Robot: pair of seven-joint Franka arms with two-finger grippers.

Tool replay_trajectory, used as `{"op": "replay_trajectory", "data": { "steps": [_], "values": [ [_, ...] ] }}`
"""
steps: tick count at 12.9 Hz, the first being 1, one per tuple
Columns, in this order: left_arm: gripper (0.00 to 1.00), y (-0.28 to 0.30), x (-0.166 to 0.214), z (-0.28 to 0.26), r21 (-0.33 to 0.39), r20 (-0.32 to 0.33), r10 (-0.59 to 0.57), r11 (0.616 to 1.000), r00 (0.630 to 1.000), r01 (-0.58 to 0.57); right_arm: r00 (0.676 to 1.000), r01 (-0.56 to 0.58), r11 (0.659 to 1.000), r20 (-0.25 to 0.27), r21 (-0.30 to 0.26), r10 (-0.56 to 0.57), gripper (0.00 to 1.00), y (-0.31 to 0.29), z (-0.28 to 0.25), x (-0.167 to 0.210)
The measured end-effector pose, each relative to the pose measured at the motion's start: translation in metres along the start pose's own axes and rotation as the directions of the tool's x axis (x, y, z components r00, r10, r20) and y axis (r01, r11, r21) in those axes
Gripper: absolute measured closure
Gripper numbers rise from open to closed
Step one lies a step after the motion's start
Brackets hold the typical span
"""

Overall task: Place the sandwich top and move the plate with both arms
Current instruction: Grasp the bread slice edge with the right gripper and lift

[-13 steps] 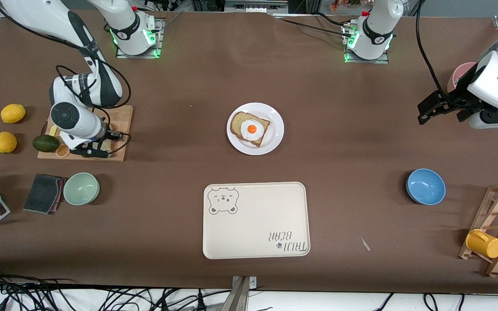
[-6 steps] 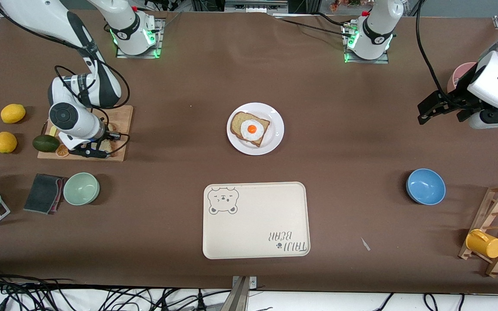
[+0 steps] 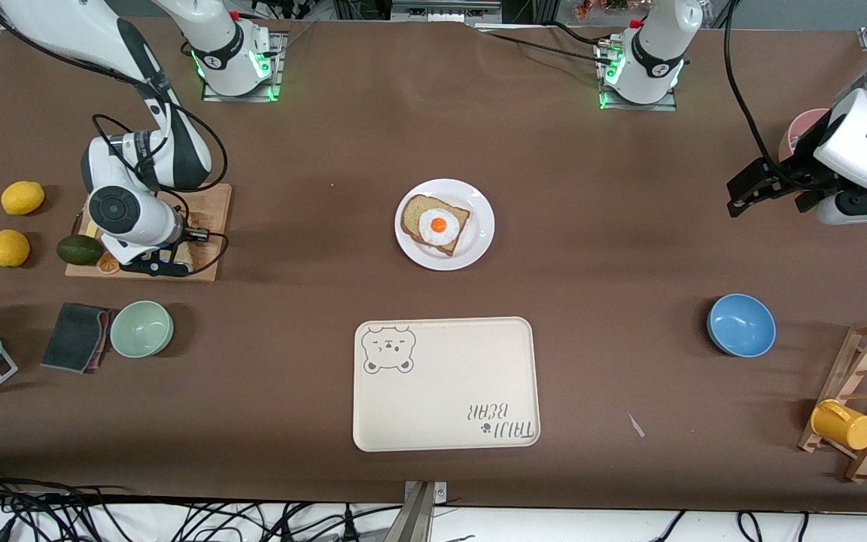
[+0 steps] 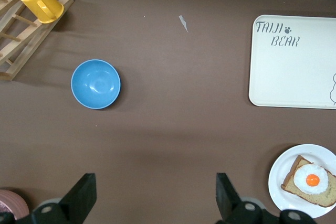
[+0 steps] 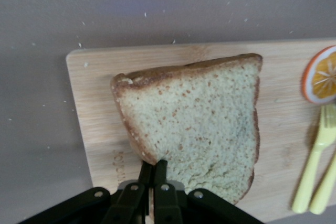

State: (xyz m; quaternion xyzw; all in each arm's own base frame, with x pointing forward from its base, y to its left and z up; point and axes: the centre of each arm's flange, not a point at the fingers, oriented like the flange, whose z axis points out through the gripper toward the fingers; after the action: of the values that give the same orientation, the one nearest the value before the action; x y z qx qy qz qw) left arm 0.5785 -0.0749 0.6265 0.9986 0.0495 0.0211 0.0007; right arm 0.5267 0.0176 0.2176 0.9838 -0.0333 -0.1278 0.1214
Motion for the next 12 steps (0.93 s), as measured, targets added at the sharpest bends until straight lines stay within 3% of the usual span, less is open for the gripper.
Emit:
{"op": "replay_trajectory", "data": {
  "steps": [6,9,12],
  "values": [
    [0.0,0.0,0.0,0.0,0.0,0.0,-0.001,1.0,1.0,0.001,0.999,-0.008,0.998,0.044,-0.063,0.011,0.96,-0.038,-0.056,0.005],
    [0.0,-0.001,0.0,0.0,0.0,0.0,-0.002,1.0,1.0,0.002,1.0,-0.017,0.997,0.001,-0.074,0.017,0.96,-0.099,-0.105,-0.01],
    [0.0,-0.001,0.0,0.0,0.0,0.0,-0.003,1.0,1.0,0.003,0.995,-0.051,0.998,-0.093,-0.034,0.048,0.96,-0.173,-0.169,-0.033]
  ]
}}
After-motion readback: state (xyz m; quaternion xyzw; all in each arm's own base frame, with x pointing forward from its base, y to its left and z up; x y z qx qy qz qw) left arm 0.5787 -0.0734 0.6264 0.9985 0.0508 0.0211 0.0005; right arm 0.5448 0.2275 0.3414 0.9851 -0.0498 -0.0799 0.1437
